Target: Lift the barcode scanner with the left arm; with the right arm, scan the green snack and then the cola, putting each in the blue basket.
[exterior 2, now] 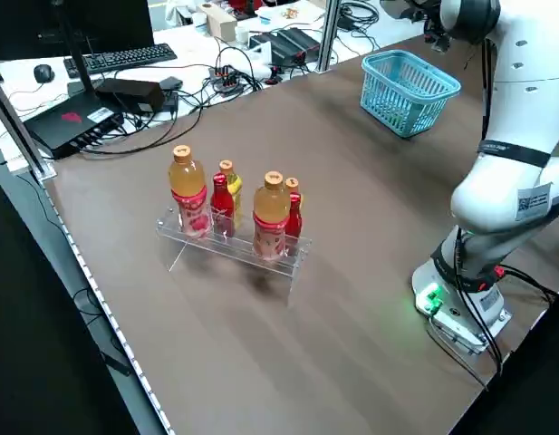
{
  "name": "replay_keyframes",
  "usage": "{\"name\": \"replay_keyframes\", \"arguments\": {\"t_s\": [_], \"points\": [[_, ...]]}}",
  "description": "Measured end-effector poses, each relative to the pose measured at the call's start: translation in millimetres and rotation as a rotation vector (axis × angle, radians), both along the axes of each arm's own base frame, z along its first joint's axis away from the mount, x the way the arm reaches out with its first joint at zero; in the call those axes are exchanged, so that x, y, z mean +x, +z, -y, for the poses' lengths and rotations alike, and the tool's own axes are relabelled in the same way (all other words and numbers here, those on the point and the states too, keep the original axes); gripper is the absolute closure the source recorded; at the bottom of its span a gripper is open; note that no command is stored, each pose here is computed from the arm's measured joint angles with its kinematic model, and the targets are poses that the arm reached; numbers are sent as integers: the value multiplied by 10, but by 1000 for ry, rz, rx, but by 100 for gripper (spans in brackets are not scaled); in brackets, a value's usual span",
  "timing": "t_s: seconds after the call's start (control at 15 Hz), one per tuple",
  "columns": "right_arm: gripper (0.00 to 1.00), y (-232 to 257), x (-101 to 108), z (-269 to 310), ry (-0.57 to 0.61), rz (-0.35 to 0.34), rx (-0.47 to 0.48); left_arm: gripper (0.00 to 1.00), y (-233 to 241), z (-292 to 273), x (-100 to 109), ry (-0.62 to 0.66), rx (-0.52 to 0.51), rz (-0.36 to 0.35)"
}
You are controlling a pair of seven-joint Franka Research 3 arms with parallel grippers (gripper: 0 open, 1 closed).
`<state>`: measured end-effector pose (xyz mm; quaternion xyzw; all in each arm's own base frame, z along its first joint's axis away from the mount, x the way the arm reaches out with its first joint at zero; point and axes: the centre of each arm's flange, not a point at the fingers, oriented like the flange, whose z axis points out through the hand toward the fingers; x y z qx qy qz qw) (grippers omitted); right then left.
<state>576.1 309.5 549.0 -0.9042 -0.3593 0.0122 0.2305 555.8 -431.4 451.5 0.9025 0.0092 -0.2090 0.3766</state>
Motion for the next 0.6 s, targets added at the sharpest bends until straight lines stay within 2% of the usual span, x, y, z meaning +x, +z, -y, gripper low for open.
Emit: {"name": "replay_keyframes", "arguments": {"t_s": [0.27,0.6], "points": [[68,1,-8,-18,-45,-21,-9,66,121,-393,218,16,36,25],[68,26,-95,-250,-148,-49,-22,66,310,-1248,471,20,196,79]]}}
